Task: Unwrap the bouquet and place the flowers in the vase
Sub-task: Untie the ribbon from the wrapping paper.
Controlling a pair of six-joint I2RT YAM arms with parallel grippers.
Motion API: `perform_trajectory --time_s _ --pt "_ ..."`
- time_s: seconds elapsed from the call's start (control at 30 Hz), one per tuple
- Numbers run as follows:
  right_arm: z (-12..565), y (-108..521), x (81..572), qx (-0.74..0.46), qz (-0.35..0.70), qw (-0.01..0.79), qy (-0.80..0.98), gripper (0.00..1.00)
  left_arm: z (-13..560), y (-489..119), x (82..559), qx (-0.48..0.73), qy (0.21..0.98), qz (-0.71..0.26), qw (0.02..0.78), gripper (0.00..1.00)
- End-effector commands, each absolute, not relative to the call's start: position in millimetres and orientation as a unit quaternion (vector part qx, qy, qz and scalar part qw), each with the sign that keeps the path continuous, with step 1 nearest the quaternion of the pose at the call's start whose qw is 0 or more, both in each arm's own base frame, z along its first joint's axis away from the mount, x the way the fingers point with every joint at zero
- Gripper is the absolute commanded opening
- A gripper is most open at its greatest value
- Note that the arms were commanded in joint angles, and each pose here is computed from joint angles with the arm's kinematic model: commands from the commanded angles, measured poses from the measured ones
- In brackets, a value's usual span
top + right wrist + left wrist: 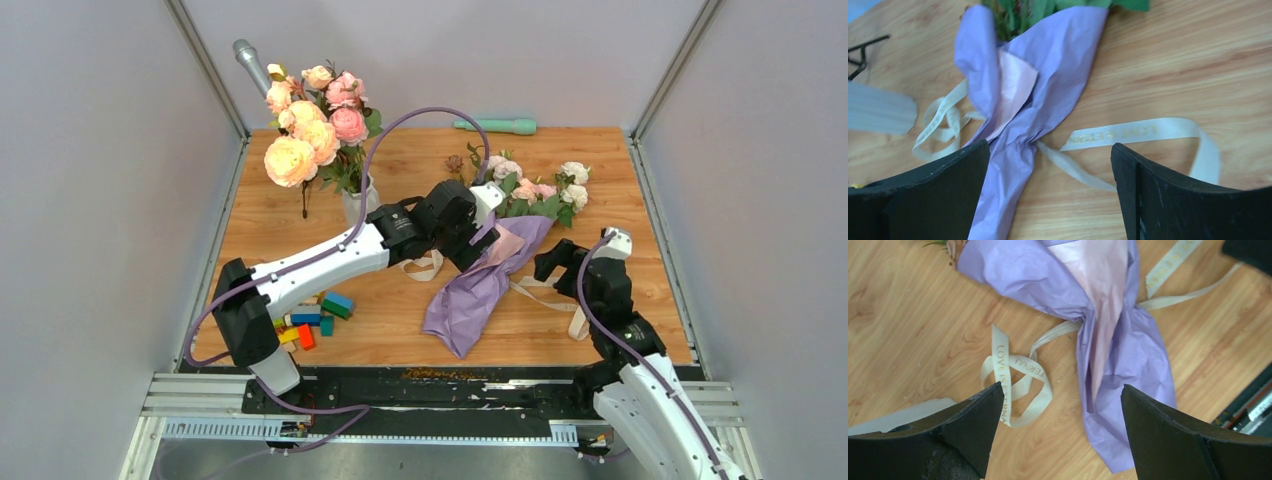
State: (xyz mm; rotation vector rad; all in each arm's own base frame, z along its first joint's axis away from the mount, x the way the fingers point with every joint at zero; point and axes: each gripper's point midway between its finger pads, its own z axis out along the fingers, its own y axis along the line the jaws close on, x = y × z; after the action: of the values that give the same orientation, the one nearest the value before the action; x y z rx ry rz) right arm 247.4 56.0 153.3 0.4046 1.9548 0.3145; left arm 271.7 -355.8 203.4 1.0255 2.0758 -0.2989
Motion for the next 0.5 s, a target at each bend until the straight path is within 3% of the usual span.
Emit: perform_trajectory --time_s 0.0,0.27,0.47 --pt "152.9 103.2 246.6 0.094 0.235 0.505 0.825 0.93 216.9 -362.0 246.9 0.421 0.803 -0.179 0.381 0.95" --pt "108.5 140.4 231.1 0.068 0.31 0.401 0.86 0.88 201.9 -354.7 240.6 0.414 0.796 -0.193 0.398 0.96" --pt "77.9 163.8 215.7 0.067 0.346 0.314 0.881 0.79 187.6 -352.8 234.7 0.405 0.804 -0.211 0.382 0.96"
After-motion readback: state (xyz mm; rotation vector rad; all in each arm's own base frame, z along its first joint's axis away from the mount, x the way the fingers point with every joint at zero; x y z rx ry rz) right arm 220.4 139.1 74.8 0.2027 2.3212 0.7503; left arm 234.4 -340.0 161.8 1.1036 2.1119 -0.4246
